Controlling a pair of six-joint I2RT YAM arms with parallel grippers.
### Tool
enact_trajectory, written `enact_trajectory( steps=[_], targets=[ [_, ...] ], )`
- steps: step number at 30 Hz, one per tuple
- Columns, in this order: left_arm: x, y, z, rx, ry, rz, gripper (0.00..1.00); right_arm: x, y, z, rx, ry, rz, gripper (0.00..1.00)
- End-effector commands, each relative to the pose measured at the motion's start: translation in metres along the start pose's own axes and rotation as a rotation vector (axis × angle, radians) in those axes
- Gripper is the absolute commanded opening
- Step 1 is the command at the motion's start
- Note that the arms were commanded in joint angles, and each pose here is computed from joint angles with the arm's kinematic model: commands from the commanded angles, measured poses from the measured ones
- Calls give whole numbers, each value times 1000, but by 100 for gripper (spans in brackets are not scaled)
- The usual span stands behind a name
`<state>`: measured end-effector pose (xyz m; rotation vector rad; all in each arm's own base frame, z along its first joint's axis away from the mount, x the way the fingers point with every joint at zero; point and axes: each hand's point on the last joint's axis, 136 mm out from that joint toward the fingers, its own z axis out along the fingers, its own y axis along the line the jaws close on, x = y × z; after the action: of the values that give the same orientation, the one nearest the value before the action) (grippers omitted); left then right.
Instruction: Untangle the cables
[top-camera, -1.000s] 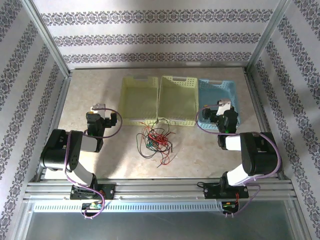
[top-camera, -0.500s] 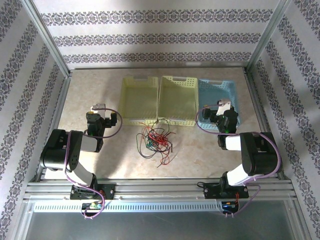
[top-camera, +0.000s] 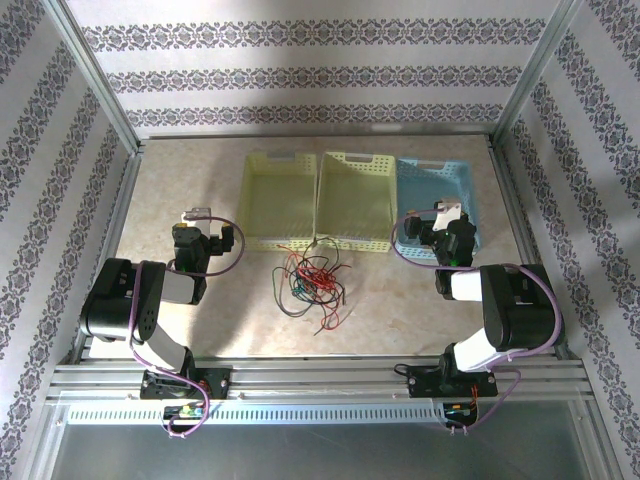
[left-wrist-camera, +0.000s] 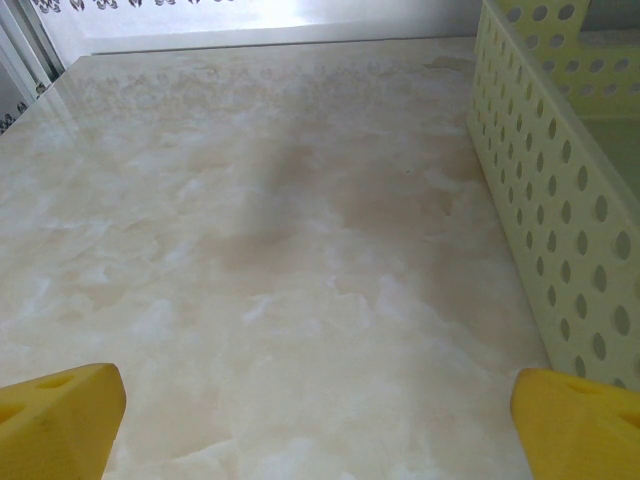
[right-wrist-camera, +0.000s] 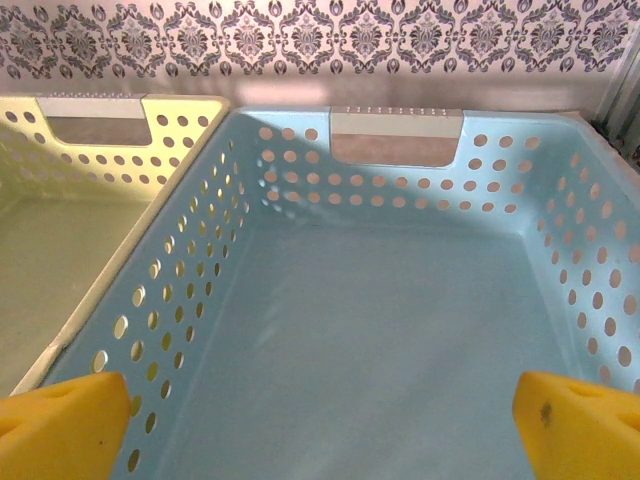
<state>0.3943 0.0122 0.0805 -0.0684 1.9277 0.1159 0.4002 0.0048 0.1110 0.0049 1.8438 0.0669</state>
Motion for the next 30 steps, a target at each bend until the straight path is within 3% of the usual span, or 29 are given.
enact_trajectory(
  steps=[1, 7, 9, 12, 14, 17, 21, 26, 30],
  targets=[
    [-10, 0, 2, 12, -29, 5, 99, 3, 1, 0, -11, 6, 7, 98],
    [-14, -3, 3, 39, -15, 5, 99, 2, -1, -1, -11, 2, 15, 98],
    [-24, -1, 1, 30, 45, 3, 99, -9, -7, -5, 34, -9, 29, 98],
    [-39, 32, -10, -161, 113, -87, 99, -35, -19, -25, 149, -10, 36, 98],
    [-44, 48, -22, -255, 62, -132, 99, -55, -24, -44, 229, -46, 63, 98],
    [-47, 69, -45, -378, 12, -233, 99, -79, -2, -69, 211, -87, 51, 98],
    [-41, 62, -65, -375, 88, -334, 99, -84, 81, -94, -65, 48, 5, 98],
    [-37, -21, -80, -104, 149, -342, 99, -36, 224, -142, -584, 418, -207, 93],
    [-10, -71, -94, 34, 267, -443, 99, 4, 279, -170, -748, 642, -338, 87]
  ],
)
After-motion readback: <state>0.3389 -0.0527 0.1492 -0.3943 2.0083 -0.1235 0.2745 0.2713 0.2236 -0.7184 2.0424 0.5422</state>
